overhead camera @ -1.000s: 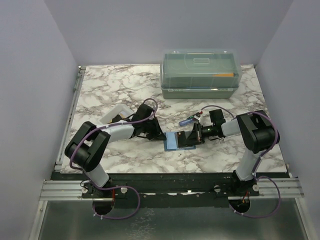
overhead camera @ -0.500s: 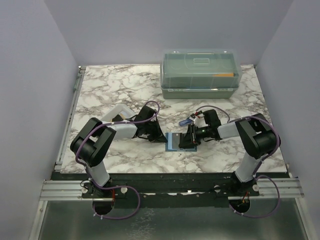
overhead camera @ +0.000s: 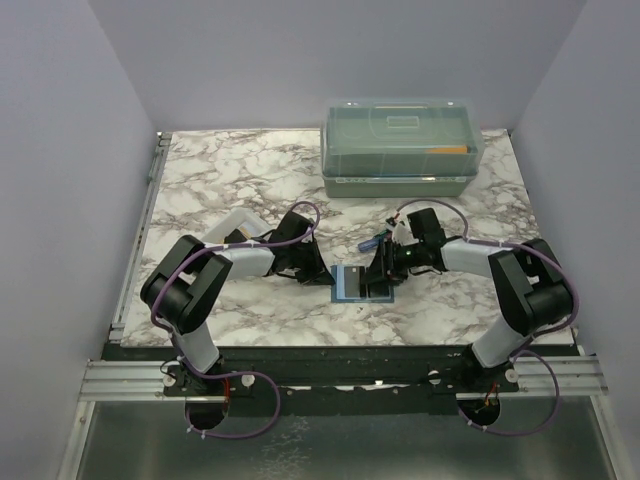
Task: Put the credit cards into the card holder
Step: Insert the credit card into the card holder.
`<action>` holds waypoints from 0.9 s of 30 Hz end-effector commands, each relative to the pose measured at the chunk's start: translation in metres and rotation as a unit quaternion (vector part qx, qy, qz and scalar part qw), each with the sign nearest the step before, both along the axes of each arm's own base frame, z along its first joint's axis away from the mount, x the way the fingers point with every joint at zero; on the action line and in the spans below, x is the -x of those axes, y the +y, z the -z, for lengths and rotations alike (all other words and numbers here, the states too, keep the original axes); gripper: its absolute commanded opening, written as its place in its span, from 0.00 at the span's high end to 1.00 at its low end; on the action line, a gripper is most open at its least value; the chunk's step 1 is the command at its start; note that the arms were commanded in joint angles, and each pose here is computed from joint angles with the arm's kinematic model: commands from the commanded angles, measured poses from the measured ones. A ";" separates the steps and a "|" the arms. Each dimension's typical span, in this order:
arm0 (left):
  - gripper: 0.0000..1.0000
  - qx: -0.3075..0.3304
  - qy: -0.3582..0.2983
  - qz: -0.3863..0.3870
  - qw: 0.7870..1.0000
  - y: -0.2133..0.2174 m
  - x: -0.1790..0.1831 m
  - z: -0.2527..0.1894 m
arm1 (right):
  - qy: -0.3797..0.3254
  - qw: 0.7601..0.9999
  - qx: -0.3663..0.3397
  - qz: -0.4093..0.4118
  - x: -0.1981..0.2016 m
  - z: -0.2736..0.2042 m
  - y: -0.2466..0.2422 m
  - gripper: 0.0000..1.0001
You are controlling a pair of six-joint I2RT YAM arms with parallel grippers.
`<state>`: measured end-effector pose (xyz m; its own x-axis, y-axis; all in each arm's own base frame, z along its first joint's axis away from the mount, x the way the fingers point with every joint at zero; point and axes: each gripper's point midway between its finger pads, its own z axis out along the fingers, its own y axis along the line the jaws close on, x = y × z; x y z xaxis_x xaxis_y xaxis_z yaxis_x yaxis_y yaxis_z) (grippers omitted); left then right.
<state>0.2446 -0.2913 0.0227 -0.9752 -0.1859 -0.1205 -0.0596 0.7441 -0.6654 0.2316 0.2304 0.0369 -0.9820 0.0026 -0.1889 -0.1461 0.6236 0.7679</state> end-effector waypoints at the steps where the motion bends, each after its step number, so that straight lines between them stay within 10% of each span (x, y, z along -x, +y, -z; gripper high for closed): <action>1: 0.98 -0.046 0.020 0.008 0.999 0.013 0.013 0.027 | -0.004 1.000 0.027 -0.003 -0.012 0.013 -0.001 0.57; 27: 0.90 -0.035 -0.009 0.021 0.999 0.011 0.012 -0.002 | -0.024 0.998 0.061 -0.007 -0.004 0.005 0.007 0.67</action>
